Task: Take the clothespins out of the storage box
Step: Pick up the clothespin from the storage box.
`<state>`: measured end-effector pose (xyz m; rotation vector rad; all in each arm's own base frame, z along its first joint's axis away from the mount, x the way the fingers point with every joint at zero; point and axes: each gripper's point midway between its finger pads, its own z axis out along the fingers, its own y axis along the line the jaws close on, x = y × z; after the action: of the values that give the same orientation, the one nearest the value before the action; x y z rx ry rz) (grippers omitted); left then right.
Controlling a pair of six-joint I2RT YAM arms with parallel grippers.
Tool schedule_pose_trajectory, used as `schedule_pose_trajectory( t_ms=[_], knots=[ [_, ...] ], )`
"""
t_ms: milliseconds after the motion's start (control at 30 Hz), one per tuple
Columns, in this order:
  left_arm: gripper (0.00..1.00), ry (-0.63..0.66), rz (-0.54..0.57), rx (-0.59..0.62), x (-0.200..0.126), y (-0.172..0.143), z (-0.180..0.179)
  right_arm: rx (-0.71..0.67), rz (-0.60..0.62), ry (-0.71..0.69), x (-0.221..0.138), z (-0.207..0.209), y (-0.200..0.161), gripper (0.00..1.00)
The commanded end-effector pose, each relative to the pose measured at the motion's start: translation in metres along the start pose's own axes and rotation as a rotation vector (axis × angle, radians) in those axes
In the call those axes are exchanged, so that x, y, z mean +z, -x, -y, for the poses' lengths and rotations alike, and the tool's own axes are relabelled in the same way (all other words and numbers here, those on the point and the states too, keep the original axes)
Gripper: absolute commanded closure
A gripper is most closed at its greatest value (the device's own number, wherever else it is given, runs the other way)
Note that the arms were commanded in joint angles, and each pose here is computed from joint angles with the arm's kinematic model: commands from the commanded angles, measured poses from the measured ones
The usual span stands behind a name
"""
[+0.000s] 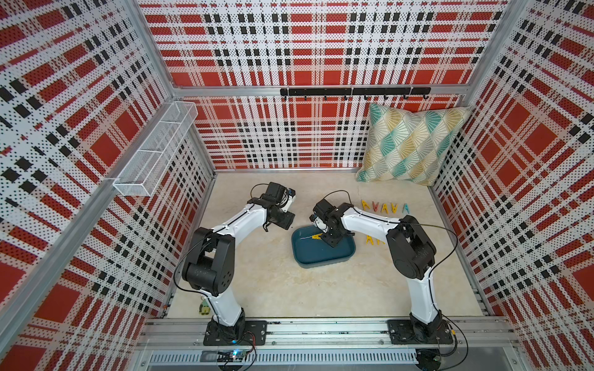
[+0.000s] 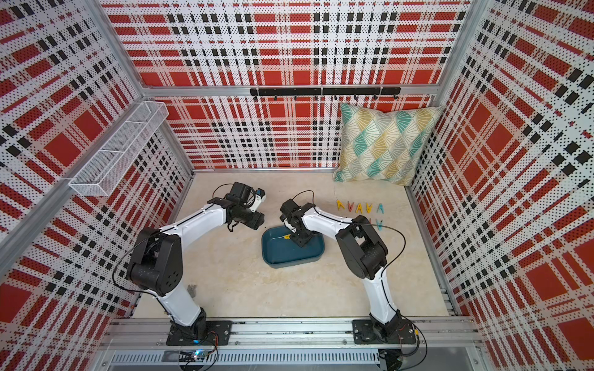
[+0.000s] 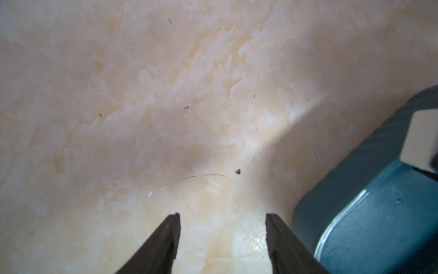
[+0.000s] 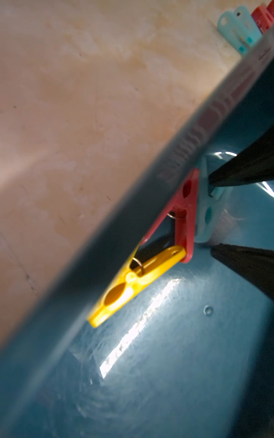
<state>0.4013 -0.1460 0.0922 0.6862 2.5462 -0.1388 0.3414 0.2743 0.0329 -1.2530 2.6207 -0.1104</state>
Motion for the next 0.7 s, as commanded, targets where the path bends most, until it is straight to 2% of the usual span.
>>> schedule_pose_trajectory(
  t_ms=[0, 667],
  knots=[
    [0.37, 0.002, 0.041, 0.003, -0.014, 0.012, -0.003, -0.007, 0.039, 0.003, -0.012, 0.001, 0.005, 0.52],
    [0.37, -0.003, 0.041, -0.004, -0.015, 0.011, -0.005, 0.011, 0.014, -0.022, -0.008, 0.015, -0.002, 0.47]
  ],
)
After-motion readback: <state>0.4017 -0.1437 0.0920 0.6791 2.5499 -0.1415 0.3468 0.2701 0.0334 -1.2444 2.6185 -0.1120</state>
